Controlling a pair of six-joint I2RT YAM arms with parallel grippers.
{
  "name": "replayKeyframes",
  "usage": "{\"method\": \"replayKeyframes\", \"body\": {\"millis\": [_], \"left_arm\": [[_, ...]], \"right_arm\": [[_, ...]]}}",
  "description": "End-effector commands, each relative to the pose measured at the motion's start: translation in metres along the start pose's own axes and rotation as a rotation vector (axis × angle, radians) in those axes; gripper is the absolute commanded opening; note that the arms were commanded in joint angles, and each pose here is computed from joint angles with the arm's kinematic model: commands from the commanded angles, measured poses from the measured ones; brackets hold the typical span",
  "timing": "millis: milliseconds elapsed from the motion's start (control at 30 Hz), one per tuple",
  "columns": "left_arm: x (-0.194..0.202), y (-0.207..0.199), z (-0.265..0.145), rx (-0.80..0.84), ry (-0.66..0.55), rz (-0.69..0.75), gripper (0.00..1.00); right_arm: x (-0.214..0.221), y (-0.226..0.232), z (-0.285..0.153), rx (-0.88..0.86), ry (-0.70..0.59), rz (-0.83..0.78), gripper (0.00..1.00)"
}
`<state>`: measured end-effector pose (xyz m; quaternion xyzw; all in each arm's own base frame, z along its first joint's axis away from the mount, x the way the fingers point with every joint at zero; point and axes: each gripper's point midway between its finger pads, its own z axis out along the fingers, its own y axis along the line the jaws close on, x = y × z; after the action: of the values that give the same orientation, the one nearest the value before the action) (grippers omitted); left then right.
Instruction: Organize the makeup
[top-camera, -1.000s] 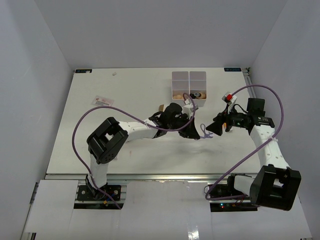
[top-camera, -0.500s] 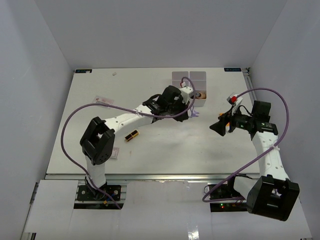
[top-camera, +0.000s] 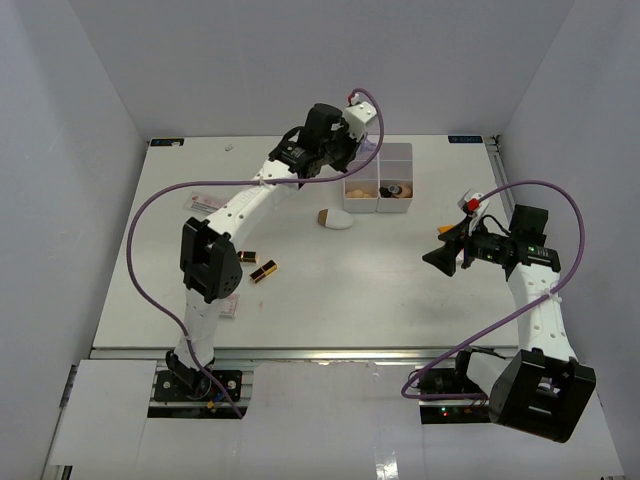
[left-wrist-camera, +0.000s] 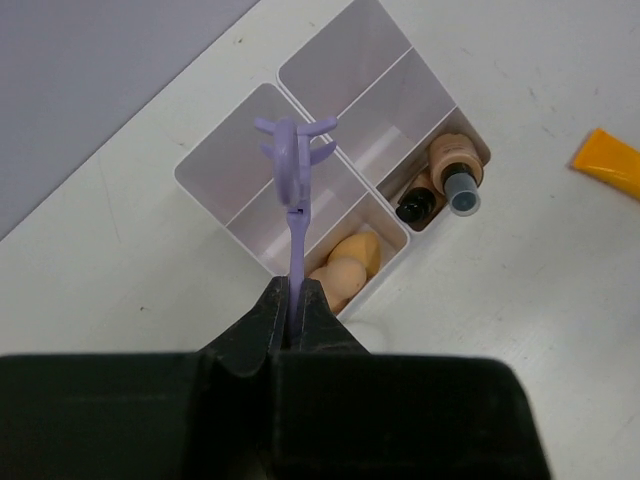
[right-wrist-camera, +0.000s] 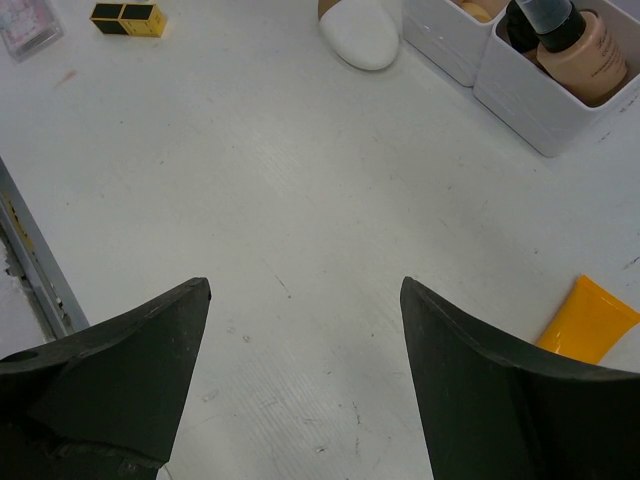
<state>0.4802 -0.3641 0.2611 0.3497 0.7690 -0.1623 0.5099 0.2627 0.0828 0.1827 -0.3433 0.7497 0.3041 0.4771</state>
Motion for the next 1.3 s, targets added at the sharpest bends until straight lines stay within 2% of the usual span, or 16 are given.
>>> {"method": "replayKeyframes", "body": {"millis": [0,600,1267], "left_arm": [[0.018,0.005,0.016,-0.014,0.065,0.103,0.01],[0.054,0.009,0.05,-0.015,0.119,0.197,0.05],[0.06,0.012,0.06,-0.022,0.118,0.228,0.09]], "right_arm": [[-0.007,0.003,-0.003,-0.017,-0.029,-0.026,0.83],[-0.002,-0.002,-0.004,-0.017,-0.029,0.005,0.83],[0.0,-0.001,-0.004,-0.028,-0.039,0.018,0.83]]}}
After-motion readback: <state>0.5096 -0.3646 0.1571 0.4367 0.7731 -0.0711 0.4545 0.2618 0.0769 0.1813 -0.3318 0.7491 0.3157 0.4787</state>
